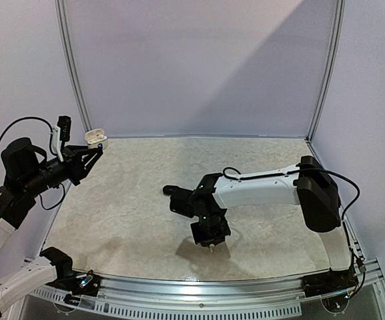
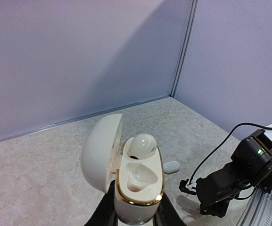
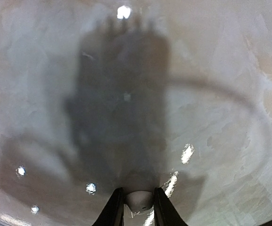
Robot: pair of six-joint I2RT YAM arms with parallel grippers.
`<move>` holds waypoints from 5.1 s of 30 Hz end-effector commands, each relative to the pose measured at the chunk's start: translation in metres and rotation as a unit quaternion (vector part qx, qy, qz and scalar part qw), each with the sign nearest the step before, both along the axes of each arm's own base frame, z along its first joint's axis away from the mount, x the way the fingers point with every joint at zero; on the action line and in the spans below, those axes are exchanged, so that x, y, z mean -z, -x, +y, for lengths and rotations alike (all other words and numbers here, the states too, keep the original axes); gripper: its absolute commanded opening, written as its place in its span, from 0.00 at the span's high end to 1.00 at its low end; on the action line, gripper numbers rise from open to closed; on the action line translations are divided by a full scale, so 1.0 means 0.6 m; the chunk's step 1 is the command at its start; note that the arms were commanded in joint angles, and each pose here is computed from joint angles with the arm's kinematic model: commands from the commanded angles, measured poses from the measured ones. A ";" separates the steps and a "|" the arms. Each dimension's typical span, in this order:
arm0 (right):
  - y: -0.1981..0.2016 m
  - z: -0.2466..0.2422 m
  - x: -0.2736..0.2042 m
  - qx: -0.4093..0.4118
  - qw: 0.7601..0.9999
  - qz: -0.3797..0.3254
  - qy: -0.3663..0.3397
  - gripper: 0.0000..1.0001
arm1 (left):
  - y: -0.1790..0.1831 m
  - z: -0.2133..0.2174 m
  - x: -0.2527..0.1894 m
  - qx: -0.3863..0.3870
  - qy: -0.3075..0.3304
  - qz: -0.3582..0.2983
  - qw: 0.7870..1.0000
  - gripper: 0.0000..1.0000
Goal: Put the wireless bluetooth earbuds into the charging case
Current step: Pick up the left earbud from the center of the board, then insert the left earbud into the left side groove of the charging case.
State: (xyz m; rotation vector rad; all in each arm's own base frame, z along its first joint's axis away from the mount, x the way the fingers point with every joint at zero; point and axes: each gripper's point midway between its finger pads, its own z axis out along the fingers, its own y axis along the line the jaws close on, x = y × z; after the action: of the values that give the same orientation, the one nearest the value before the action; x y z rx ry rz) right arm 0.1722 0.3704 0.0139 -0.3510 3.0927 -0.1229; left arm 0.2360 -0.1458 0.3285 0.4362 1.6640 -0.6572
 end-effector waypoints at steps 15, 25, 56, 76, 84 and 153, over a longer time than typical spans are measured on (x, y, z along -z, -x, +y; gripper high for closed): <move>-0.095 0.089 -0.201 -0.066 0.981 -0.150 -0.106 1.00 | 0.025 -0.037 0.004 0.069 -0.038 -0.041 0.996 1.00; -0.091 0.196 -0.712 -0.147 0.734 -0.496 -0.439 1.00 | 0.036 -0.088 -0.043 0.107 -0.070 -0.130 0.983 1.00; -0.023 0.344 -0.734 -0.270 0.604 -0.587 -0.466 1.00 | 0.055 -0.117 -0.114 0.125 -0.008 -0.174 0.977 1.00; -0.031 0.356 -0.714 -0.280 0.613 -0.579 -0.459 1.00 | 0.071 -0.119 -0.135 0.141 0.001 -0.190 0.971 1.00; -0.038 0.358 -0.692 -0.285 0.624 -0.576 -0.445 1.00 | 0.070 -0.118 -0.135 0.139 0.002 -0.191 0.972 1.00; -0.071 0.381 -0.627 -0.294 0.685 -0.552 -0.374 0.75 | 0.056 -0.118 -0.117 0.125 0.013 -0.144 0.982 1.00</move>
State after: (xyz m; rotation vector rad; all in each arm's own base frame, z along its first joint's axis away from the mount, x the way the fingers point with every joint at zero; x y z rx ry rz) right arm 0.2090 0.5908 0.4290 -0.7328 1.4253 0.7394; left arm 0.2147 -0.2115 0.3737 0.6835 1.4266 -0.7125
